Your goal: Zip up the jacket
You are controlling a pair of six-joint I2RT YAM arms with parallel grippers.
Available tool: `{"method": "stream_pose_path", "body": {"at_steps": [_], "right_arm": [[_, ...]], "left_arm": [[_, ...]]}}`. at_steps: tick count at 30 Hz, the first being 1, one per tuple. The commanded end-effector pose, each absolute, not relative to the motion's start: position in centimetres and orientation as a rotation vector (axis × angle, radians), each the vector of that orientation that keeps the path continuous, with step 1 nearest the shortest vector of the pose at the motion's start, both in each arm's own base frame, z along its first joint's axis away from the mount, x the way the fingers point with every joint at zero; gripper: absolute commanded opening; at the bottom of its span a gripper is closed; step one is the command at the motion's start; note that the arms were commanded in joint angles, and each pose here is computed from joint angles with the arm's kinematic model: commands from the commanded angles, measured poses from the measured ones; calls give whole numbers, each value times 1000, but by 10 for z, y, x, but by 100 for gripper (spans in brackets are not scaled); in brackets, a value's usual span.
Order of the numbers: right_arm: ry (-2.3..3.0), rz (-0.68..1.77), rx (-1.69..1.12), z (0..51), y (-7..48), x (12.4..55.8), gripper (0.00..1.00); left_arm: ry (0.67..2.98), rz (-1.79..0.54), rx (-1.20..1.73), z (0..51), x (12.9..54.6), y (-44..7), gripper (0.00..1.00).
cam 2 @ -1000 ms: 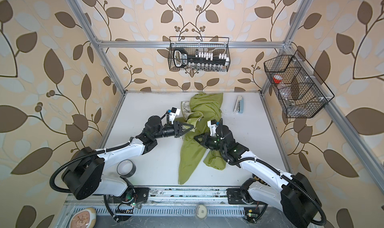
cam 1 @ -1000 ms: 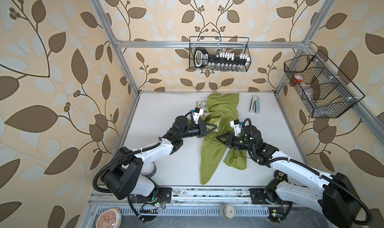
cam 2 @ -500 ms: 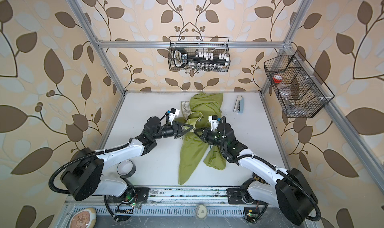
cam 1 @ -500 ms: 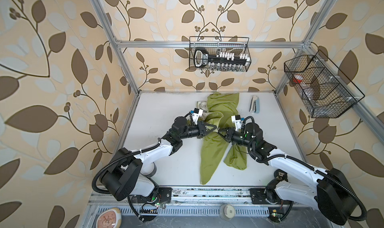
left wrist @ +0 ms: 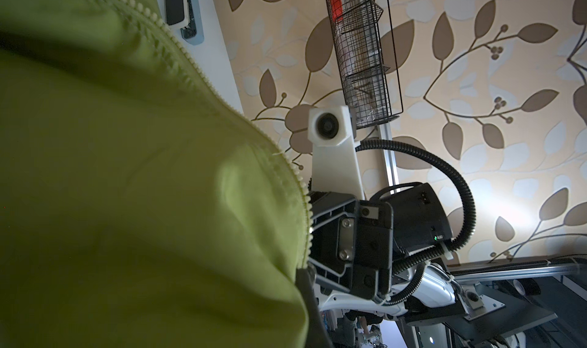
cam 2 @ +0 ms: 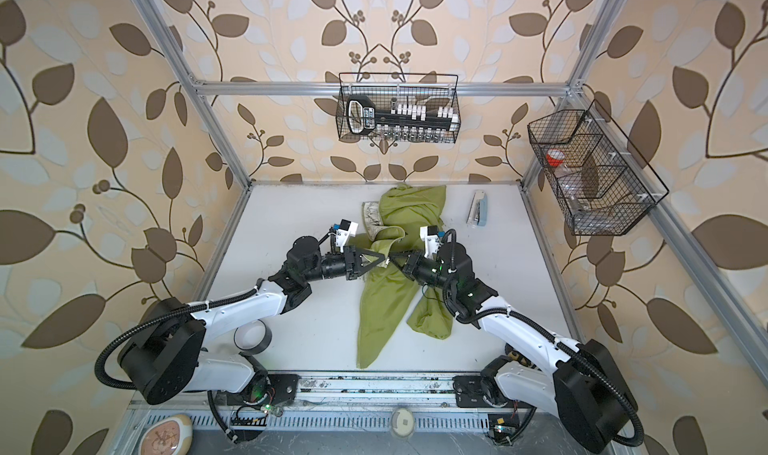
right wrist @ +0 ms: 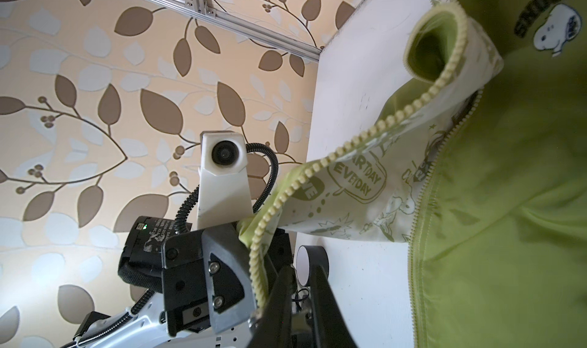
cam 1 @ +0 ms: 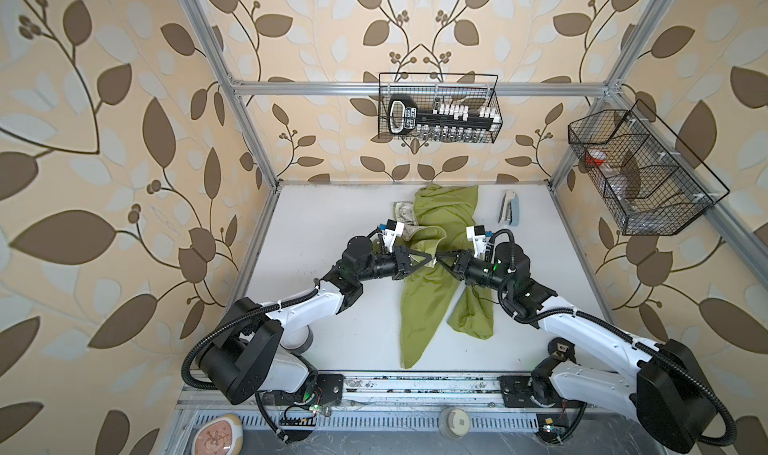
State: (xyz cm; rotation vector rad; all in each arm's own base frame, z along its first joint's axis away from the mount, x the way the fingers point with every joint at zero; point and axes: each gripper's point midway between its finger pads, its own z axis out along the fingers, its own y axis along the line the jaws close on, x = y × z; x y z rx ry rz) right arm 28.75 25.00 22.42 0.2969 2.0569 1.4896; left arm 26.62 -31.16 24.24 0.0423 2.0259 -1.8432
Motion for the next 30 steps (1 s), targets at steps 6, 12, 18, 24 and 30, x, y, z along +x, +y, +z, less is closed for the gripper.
{"method": "stream_pose_path", "body": {"at_steps": [6,12,18,24,30], "right_arm": [[2159,1350,318,205,238,281,26],[2398,1001,201,152,220,253,35],[2519,819,11,125,232,218,44],[2597,721,-97,104,248,193,57],[2654,682,-47,74,241,182,68]], "left_arm": [[1921,-1865,137,272,263,-309,0],[1957,-1769,66,261,274,-294,0],[2016,-1660,-91,231,294,-261,0],[2069,-1573,-195,203,308,-236,0],[2062,-1579,-217,198,314,-227,0]]}}
